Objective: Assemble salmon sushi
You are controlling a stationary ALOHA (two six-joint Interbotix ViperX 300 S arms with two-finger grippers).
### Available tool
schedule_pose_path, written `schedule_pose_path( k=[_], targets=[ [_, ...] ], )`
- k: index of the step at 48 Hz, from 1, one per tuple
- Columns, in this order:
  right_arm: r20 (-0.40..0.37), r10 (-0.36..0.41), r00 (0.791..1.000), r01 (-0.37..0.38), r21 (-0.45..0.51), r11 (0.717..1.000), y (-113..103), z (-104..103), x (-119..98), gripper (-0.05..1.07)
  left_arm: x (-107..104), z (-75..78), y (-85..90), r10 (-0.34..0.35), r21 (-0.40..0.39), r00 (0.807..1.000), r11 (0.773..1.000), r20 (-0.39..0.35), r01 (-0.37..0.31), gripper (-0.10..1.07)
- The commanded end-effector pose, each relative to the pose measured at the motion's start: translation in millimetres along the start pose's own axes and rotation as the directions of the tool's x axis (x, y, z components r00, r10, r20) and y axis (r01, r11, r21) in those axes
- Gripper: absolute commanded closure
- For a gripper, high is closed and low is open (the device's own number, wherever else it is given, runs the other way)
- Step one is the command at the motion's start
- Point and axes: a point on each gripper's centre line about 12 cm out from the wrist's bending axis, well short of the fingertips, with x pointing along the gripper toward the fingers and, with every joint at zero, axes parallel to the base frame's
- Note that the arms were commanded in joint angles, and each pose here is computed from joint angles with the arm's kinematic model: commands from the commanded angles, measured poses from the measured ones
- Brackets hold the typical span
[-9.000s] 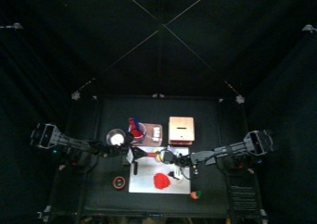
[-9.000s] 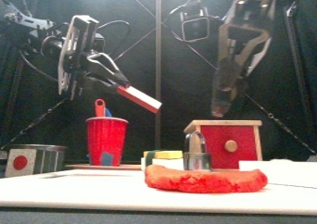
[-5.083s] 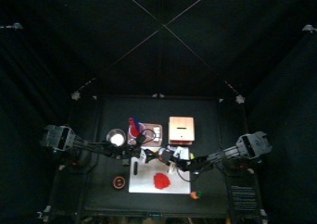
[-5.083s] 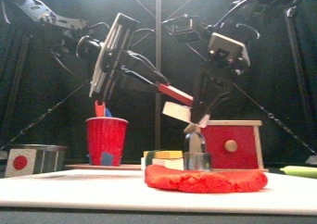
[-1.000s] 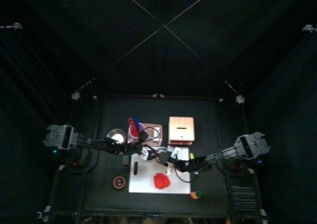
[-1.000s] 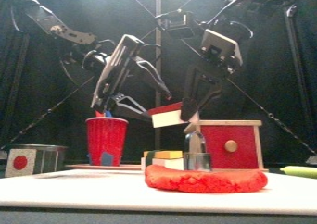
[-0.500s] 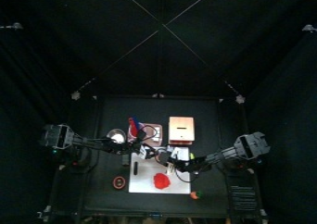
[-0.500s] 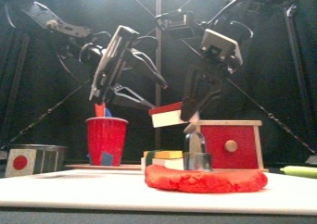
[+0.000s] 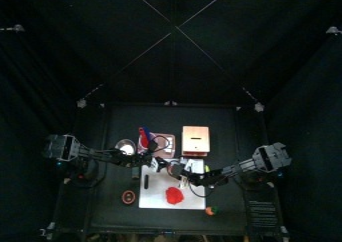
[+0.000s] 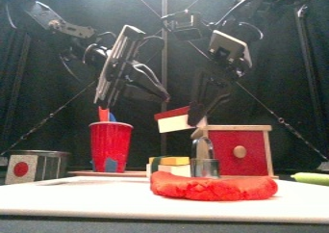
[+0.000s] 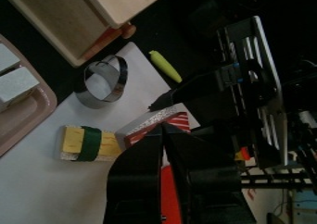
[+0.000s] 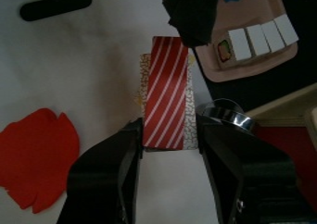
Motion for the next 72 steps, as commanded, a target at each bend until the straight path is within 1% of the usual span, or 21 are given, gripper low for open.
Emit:
schedule_pose_path(
  k=[1,14,24,39,51,58,72],
  targets=[
    [0.055,0.020,0.998,-0.021,0.028,0.999,0.0,19.6,-12.6,0.33,2.4,5.4,-12.1,-0.032,0.001,0.999,0.999,0.020,0.032,0.56],
    [0.053,0.015,0.998,-0.017,0.035,0.999,-2.6,20.2,-11.5,0.33,6.1,1.8,-19.8,-0.047,0.001,0.999,0.999,0.012,0.047,0.56],
    [0.057,0.015,0.998,-0.017,0.034,0.999,-2.5,21.5,-11.9,0.33,10.7,-3.1,-15.5,-0.028,-0.021,1.000,0.999,0.001,0.028,0.56],
    [0.060,0.014,0.998,-0.016,0.032,0.999,-3.0,22.4,-11.9,0.33,14.9,-3.7,-13.8,-0.016,-0.040,1.000,0.999,-0.001,0.016,0.56],
    [0.075,0.019,0.997,-0.021,0.026,0.999,-1.8,26.7,-14.0,0.33,21.1,-9.2,-9.8,0.012,-0.073,1.000,0.997,-0.029,-0.014,0.56],
    [0.089,0.020,0.996,-0.021,0.021,1.000,-1.4,30.3,-15.1,0.33,23.0,-9.1,-10.0,0.015,-0.072,0.999,0.997,-0.034,-0.018,0.56],
    [0.088,0.018,0.996,-0.020,0.022,1.000,-2.0,30.5,-14.9,0.33,23.0,-8.4,-7.9,0.020,-0.073,0.999,0.997,-0.033,-0.022,0.56]
  ],
)
